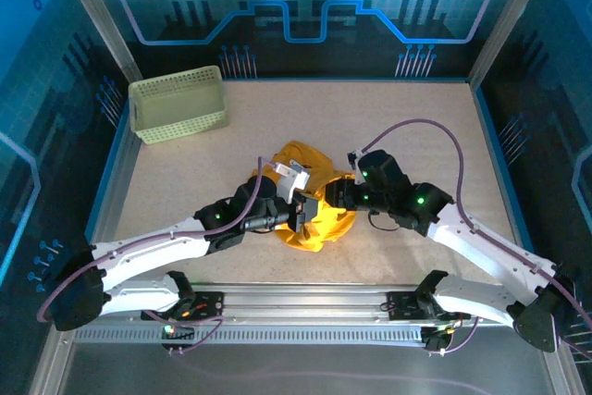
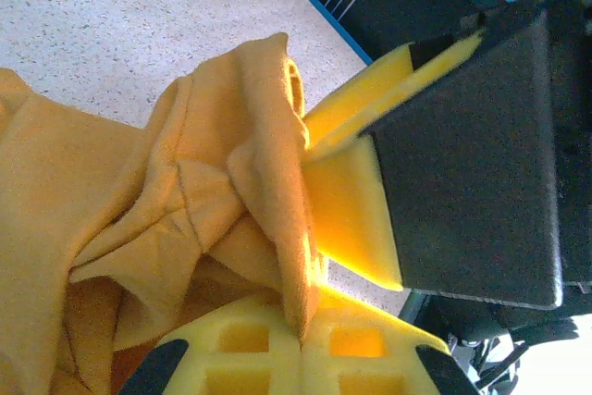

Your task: Fold the inside-out t-shirt

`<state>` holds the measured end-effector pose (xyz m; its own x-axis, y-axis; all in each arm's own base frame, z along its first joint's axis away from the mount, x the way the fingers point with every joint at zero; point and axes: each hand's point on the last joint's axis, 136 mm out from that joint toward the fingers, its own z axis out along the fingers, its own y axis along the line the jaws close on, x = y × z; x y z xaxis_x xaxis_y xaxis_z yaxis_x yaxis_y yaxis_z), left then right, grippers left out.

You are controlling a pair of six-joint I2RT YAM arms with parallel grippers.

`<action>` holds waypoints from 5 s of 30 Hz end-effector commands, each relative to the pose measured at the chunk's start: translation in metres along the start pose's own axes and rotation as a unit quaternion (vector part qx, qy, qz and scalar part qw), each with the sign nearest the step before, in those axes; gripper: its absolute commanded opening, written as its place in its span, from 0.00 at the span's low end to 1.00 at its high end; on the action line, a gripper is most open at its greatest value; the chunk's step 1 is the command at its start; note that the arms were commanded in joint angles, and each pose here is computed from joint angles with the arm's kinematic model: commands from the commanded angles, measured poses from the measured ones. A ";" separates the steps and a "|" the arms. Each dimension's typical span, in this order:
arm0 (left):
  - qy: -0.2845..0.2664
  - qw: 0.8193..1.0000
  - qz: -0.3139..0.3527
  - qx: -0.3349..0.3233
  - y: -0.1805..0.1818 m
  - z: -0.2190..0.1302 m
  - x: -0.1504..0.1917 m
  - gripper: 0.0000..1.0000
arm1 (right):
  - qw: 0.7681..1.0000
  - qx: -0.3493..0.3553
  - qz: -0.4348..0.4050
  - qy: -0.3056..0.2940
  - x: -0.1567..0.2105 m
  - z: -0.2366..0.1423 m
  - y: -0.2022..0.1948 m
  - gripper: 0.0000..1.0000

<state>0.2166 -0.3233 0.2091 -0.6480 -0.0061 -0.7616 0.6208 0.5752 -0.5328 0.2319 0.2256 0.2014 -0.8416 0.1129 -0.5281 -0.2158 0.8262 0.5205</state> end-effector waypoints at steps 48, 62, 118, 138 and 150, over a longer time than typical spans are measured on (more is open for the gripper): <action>-0.025 0.992 0.062 -0.106 0.018 0.008 -0.029 0.24 | 0.981 -0.128 -0.143 -0.038 -0.028 -0.077 0.072 0.00; -0.022 0.981 0.057 -0.183 0.066 -0.024 -0.035 0.43 | 0.987 -0.115 -0.103 -0.045 -0.036 -0.063 0.064 0.00; -0.133 0.988 0.016 -0.079 0.010 -0.047 -0.070 0.00 | 0.986 -0.016 -0.124 -0.106 -0.047 -0.062 0.027 0.54; -0.136 0.990 0.009 -0.041 0.001 -0.065 -0.080 0.00 | 0.994 0.029 -0.101 -0.033 -0.017 0.042 0.009 0.46; -0.148 0.976 -0.045 -0.150 0.070 -0.091 -0.081 0.00 | 0.990 -0.040 -0.124 -0.056 -0.011 0.017 0.008 0.00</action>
<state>0.2640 -0.2263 0.2867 -0.4750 -0.2588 -0.8410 0.4719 0.7318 -0.4917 0.2567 0.2414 0.1873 -0.7399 -0.0186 -0.6725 -0.3816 0.8349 0.3967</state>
